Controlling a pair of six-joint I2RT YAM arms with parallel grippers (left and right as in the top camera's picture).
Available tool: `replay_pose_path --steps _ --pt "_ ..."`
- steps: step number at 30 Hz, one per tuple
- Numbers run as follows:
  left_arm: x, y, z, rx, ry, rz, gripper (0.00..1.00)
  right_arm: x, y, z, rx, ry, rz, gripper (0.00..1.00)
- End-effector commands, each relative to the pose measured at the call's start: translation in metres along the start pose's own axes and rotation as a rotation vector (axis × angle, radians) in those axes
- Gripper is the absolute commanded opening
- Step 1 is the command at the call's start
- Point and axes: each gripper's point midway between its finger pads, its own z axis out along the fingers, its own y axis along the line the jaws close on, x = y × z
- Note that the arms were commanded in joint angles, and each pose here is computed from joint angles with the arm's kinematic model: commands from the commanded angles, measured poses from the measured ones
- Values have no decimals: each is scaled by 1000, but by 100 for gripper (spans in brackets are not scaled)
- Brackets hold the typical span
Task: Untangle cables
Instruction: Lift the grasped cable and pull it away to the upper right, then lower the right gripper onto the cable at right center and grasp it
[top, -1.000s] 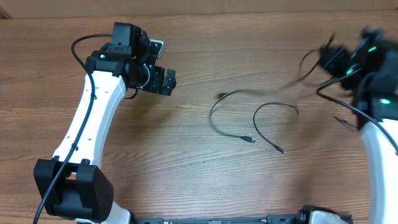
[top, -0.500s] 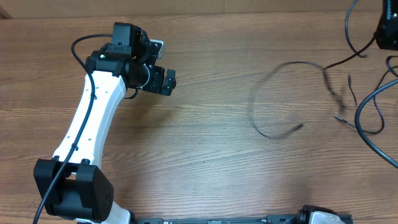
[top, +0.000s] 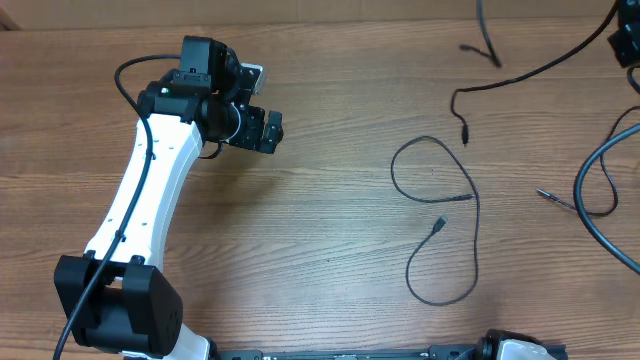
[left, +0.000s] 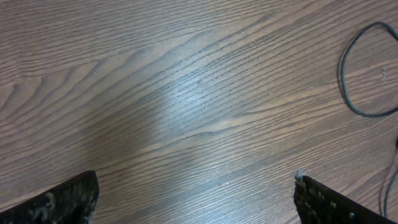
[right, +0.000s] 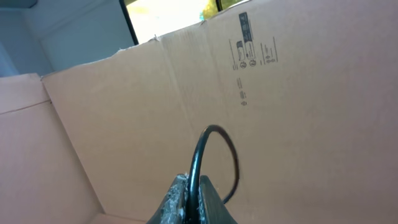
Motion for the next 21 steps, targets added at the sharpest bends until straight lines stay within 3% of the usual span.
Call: replay_pose_path --steps 1,5,10,15,17,21 --pt "-3 0 -8 -5 -22 -16 100 -11 -22 -7 156 -50 13 4" --pt "-3 0 -8 -5 -22 -15 100 -13 -106 -37 657 -110 -21 4" --pt "-3 0 -8 -5 -22 -15 100 5 -181 -90 1104 -34 -79 4" --pt "-3 0 -8 -5 -22 -15 100 41 -262 -192 1505 42 142 4" --pt "-3 0 -8 -5 -22 -15 100 59 -290 -225 1563 103 240 4" --pt "-3 0 -8 -5 -22 -15 100 80 -321 -235 1462 147 403 4"
